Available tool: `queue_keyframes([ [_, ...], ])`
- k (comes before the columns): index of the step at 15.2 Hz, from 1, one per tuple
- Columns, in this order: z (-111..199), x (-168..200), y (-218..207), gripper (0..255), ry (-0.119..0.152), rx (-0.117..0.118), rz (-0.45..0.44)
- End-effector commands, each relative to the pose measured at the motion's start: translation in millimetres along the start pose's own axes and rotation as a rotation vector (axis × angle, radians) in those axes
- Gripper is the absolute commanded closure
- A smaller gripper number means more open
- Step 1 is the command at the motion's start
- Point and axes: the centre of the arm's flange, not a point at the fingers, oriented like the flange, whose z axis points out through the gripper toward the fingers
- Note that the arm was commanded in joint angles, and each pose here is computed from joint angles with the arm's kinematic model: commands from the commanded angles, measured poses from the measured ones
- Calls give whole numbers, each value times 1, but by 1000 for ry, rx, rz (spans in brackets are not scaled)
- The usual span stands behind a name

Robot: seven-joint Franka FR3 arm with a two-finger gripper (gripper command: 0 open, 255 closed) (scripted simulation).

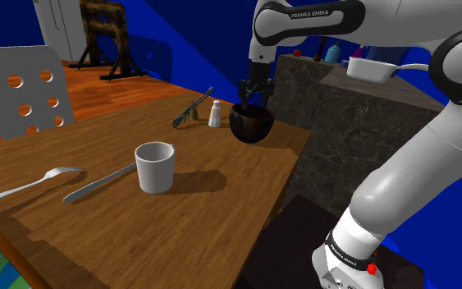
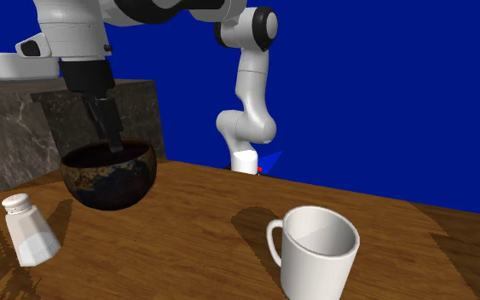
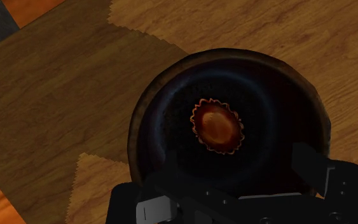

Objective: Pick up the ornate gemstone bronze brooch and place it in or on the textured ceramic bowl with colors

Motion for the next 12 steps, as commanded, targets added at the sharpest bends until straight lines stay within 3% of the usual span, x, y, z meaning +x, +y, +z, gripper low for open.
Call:
queue_keyframes([
  [1,-13,0,0,0,0,0,0],
  [4,-50,0,0,0,0,0,0],
  [12,-50,0,0,0,0,0,0],
])
